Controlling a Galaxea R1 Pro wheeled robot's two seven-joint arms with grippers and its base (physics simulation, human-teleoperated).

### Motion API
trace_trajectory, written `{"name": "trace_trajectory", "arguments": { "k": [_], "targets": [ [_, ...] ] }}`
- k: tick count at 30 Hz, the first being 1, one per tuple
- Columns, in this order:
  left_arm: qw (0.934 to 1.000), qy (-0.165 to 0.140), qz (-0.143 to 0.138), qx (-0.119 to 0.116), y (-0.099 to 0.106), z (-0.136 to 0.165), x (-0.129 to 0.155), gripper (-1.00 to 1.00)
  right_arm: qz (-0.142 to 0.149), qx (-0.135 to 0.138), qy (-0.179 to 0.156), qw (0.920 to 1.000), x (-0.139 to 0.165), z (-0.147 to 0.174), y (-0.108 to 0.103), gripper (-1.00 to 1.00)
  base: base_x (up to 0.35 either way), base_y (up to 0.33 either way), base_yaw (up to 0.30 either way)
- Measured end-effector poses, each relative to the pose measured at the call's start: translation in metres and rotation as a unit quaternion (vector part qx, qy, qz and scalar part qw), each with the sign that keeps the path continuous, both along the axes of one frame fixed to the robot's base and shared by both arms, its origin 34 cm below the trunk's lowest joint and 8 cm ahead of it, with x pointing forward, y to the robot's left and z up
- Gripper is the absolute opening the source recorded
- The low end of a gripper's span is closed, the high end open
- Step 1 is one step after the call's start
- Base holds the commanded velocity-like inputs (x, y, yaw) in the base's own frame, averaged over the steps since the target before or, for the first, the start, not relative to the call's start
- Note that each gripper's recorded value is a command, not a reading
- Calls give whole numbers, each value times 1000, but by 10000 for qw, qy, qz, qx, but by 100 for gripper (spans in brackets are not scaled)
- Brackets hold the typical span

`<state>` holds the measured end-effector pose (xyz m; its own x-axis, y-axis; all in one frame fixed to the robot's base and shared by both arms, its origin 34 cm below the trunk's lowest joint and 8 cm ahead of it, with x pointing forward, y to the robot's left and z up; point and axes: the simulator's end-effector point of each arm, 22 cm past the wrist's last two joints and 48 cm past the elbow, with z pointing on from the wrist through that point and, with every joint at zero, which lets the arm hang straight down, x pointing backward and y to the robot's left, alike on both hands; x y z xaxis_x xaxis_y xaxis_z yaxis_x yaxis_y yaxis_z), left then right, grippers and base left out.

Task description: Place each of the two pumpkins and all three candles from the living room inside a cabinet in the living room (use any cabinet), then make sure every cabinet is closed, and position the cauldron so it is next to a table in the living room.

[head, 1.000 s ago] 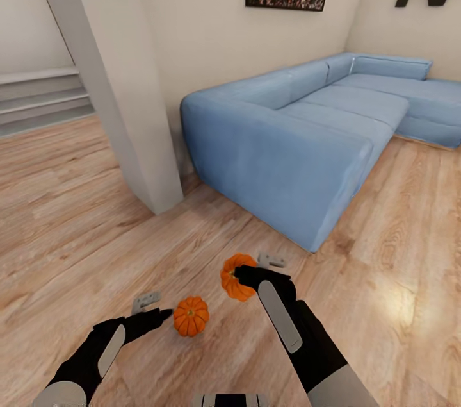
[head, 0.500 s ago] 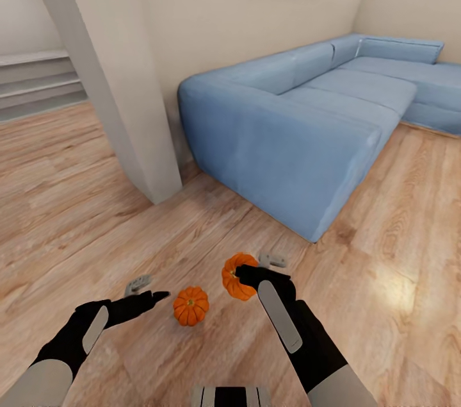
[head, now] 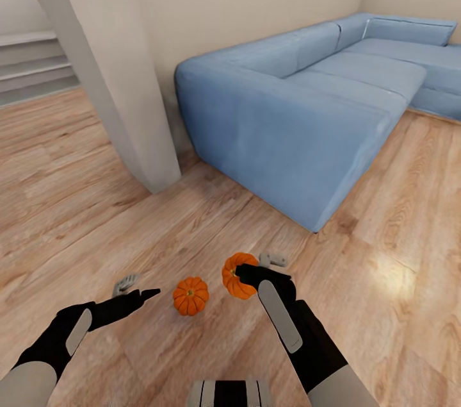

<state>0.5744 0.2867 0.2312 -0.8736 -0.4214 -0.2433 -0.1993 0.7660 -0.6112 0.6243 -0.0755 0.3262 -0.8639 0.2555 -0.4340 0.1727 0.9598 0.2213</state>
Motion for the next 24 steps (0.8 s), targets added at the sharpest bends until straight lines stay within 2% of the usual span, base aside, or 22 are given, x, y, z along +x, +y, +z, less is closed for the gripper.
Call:
{"name": "trace_trajectory", "arguments": {
  "k": [8, 19, 21, 24],
  "targets": [
    [9999, 161, 21, 2, 1, -17, -9, 100, -7, 43, 159, 9999, -6, -18, 1, -100, 0, 0, 0],
    [9993, 364, 10, -22, -4, -40, -22, 100, -10, 162, 199, 9997, -7, -28, 6, -100, 0, 0, 0],
    [9992, 406, 13, -23, -3, -44, -25, 100, -32, 219, 133, 9997, -5, -25, 7, -100, 0, 0, 0],
    [9989, 467, 17, -30, -4, -50, -28, 100, -96, 388, -234, 9989, 15, 1, 10, -100, 0, 0, 0]
  ]
}}
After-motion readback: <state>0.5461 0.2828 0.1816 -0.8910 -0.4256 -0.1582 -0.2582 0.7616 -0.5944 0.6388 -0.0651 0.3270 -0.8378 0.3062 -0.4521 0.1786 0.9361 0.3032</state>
